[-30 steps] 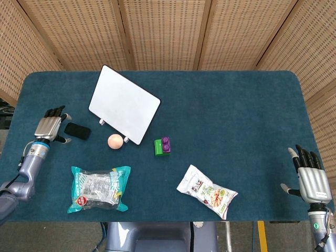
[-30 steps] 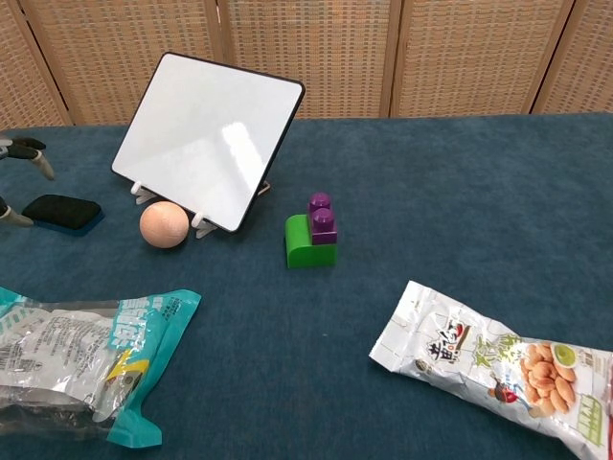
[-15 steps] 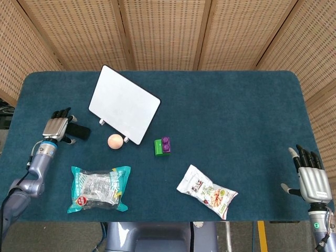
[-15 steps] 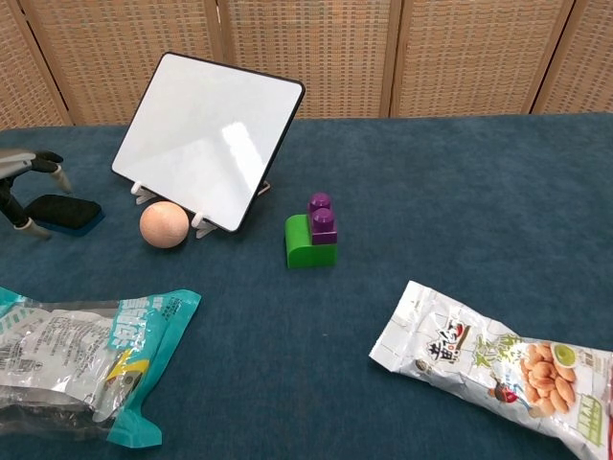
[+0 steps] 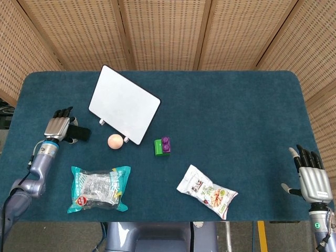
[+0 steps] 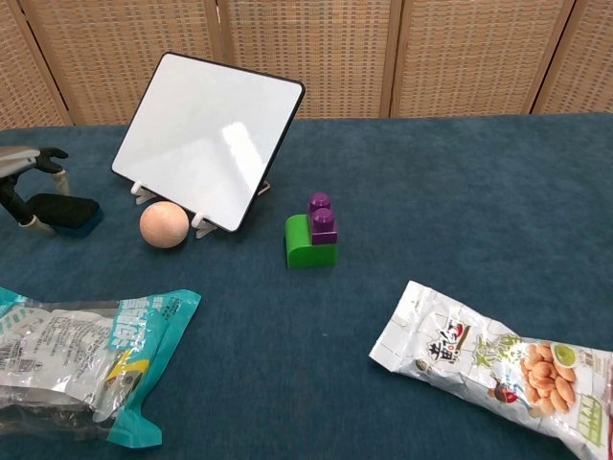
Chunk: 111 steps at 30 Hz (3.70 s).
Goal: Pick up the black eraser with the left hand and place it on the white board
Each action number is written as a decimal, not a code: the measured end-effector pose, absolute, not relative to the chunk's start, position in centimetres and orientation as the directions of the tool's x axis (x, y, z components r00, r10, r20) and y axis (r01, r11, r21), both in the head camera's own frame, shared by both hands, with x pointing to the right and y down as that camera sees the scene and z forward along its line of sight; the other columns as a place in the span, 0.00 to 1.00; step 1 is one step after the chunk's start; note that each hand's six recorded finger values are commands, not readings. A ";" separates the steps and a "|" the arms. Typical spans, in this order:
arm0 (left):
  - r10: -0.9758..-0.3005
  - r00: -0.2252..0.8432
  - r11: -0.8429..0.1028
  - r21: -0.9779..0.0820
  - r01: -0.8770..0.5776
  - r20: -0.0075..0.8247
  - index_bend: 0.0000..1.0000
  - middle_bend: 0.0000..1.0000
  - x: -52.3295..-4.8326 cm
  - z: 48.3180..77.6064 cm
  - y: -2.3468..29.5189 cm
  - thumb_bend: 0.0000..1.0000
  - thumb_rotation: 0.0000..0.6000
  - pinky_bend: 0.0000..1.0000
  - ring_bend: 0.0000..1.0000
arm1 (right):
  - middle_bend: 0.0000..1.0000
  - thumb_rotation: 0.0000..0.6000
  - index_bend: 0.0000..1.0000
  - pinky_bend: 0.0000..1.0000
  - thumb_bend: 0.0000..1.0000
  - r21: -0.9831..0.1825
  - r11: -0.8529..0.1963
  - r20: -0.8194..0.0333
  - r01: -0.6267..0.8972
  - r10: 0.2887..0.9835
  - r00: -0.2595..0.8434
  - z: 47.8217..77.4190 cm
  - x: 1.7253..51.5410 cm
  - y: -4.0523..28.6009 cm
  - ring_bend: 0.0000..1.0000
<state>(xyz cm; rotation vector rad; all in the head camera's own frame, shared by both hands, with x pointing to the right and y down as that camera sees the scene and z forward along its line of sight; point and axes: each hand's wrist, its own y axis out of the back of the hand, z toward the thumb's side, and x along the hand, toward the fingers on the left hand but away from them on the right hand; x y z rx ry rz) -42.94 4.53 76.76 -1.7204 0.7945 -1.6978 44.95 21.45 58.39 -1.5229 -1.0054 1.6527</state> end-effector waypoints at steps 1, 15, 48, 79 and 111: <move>-0.766 0.012 -0.643 -0.766 -0.017 0.643 0.54 0.00 -42.9 76.6 4.5 0.22 1.00 0.00 0.00 | 0.00 1.00 0.00 0.00 0.00 -0.876 -0.482 -0.482 0.028 0.871 -0.097 58.4 44.9 21.5 0.00; -0.954 0.127 -0.299 -0.894 -0.333 0.272 0.58 0.00 -39.2 70.1 1.4 0.24 1.00 0.00 0.00 | 0.00 1.00 0.00 0.00 0.00 -0.870 -0.491 -0.492 0.030 0.865 -0.098 58.6 45.0 21.4 0.00; -0.952 0.032 -0.275 -0.808 -0.521 0.304 0.58 0.00 -29.0 74.1 -1.9 0.25 1.00 0.00 0.00 | 0.00 1.00 0.00 0.00 0.00 -0.841 -0.540 -0.537 0.028 0.827 -0.169 60.8 46.6 20.4 0.00; -0.922 -0.050 -0.328 -0.841 -0.430 0.385 0.02 0.00 -31.1 75.2 -2.5 0.19 1.00 0.00 0.00 | 0.00 1.00 0.00 0.00 0.00 -0.828 -0.559 -0.554 0.031 0.810 -0.191 61.6 47.1 20.2 0.00; -0.962 0.153 -0.263 -0.912 -0.316 0.224 0.00 0.00 -40.2 67.9 -0.4 0.00 1.00 0.00 0.00 | 0.00 1.00 0.00 0.00 0.00 -0.847 -0.528 -0.531 0.057 0.839 -0.120 59.9 45.5 20.6 0.00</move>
